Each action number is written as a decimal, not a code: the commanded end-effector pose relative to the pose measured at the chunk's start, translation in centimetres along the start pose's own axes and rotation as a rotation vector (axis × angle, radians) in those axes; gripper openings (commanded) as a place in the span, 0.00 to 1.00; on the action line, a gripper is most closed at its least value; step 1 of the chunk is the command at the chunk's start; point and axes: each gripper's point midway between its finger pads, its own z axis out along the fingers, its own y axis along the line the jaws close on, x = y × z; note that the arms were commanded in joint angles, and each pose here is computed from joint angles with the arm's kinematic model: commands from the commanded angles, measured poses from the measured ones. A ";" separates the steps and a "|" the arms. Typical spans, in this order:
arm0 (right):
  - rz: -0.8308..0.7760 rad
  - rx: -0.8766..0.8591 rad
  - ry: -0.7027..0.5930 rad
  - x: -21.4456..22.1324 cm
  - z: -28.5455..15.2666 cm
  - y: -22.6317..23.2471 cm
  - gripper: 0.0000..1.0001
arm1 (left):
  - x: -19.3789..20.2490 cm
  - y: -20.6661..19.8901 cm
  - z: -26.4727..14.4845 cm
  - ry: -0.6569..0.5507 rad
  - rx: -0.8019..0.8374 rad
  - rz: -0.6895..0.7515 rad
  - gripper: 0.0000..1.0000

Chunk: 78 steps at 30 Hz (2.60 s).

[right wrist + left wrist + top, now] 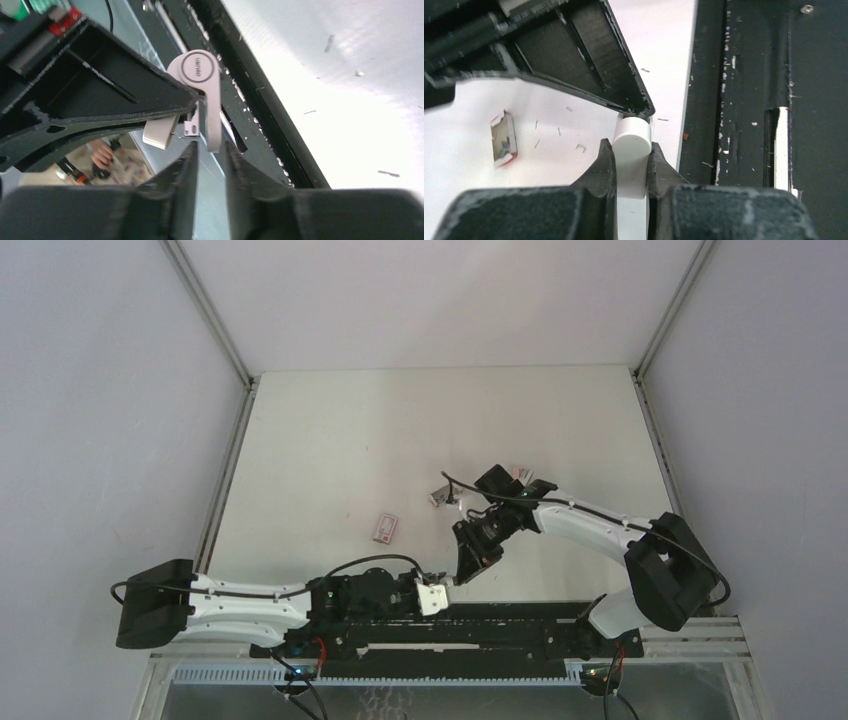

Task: Load the staples into the stapler

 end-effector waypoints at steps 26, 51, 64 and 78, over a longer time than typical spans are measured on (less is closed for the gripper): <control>0.096 0.013 -0.434 -5.8 -3.7 0.7 0.27 | -5.5 6.3 -0.5 -0.238 -0.328 -0.519 0.00; 0.222 -0.150 -0.524 -6.2 -5.0 -0.4 0.00 | -11.7 11.3 -4.7 -0.583 -0.411 -0.480 0.00; 0.248 -0.174 -0.516 -5.9 -4.6 -0.9 0.05 | -11.8 13.1 -7.2 -0.681 -0.461 -0.533 0.00; -0.202 -0.095 -0.728 -6.0 -9.3 2.1 0.52 | -12.3 11.6 -7.9 -0.696 -0.101 -0.672 0.00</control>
